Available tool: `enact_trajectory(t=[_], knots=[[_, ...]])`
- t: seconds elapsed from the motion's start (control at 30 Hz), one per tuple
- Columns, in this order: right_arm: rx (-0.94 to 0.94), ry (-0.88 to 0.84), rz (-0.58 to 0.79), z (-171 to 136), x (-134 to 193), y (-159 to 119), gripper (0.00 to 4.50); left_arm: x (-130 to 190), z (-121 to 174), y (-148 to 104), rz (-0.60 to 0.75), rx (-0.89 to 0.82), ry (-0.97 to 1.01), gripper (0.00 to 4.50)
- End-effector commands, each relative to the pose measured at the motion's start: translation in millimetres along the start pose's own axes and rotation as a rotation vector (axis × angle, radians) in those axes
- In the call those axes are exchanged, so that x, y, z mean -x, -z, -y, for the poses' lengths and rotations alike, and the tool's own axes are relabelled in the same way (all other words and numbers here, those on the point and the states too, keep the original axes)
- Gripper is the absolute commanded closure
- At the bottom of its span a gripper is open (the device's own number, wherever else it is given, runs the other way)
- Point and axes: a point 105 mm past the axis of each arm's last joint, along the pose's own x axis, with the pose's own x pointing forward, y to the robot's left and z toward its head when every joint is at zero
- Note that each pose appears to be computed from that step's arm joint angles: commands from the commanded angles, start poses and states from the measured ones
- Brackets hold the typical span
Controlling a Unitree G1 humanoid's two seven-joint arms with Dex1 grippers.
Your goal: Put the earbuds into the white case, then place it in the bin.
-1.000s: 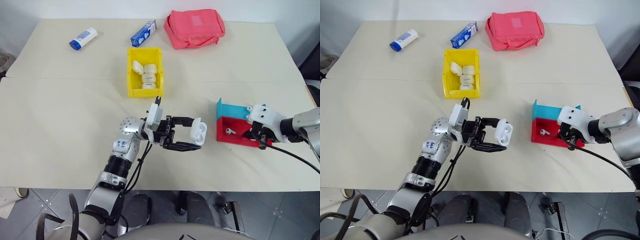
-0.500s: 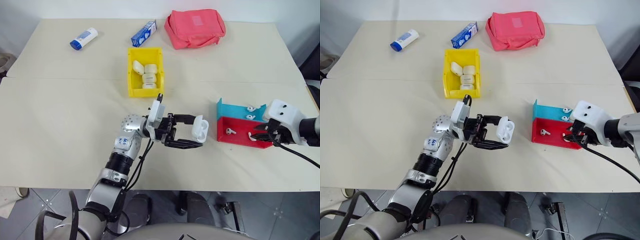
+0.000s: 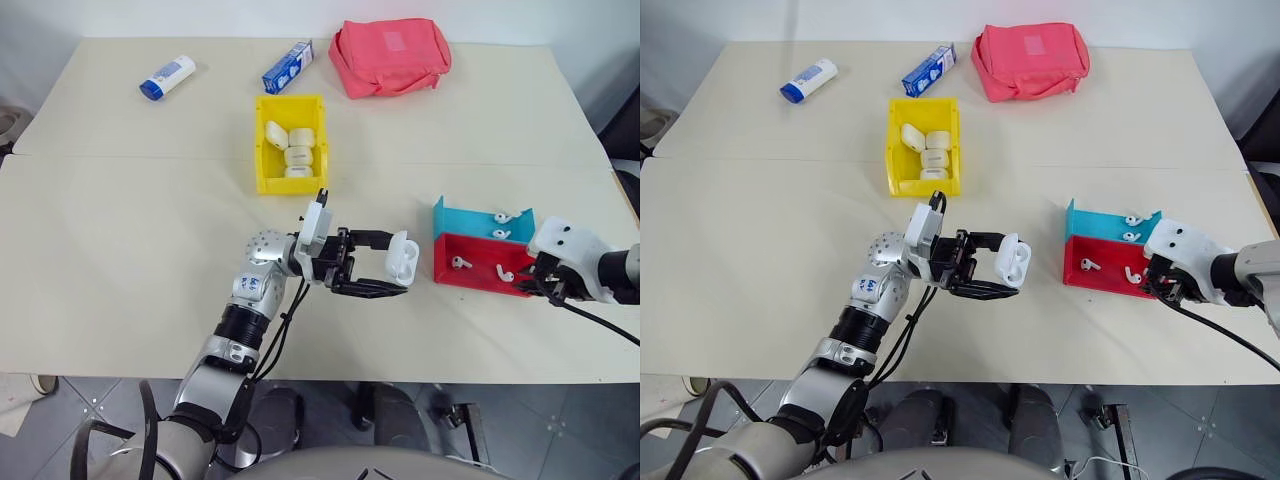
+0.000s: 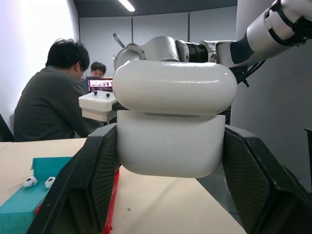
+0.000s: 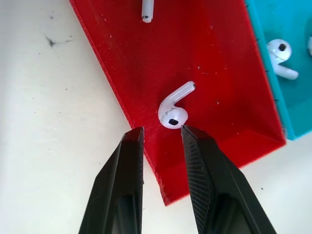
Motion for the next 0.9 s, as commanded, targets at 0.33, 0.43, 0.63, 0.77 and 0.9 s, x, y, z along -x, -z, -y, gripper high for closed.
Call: enact_trajectory(t=[0.33,0.43,0.63,0.77,0.9], knots=[[0.023,-0.016,0.02,-0.1,-8.7,-9.0,3.24,-3.0,0.2,-10.9,0.013,-0.049,0.013,1.7],[0.023,-0.029,0.043,-2.6,-6.5,-15.2,3.24,-3.4,0.0,-10.7,0.014,-0.049,0.013,1.7],[0.03,-0.064,0.07,-10.5,-2.4,-22.4,3.24,-4.8,-0.7,-10.9,0.017,-0.051,0.015,1.7],[0.025,-0.053,0.094,-10.8,-1.4,-26.4,3.24,-4.6,-0.6,-10.9,0.016,-0.051,0.017,1.7],[0.021,-0.03,0.098,-8.8,1.5,-26.6,3.24,-5.0,-0.2,-10.6,0.016,-0.052,0.018,1.7]])
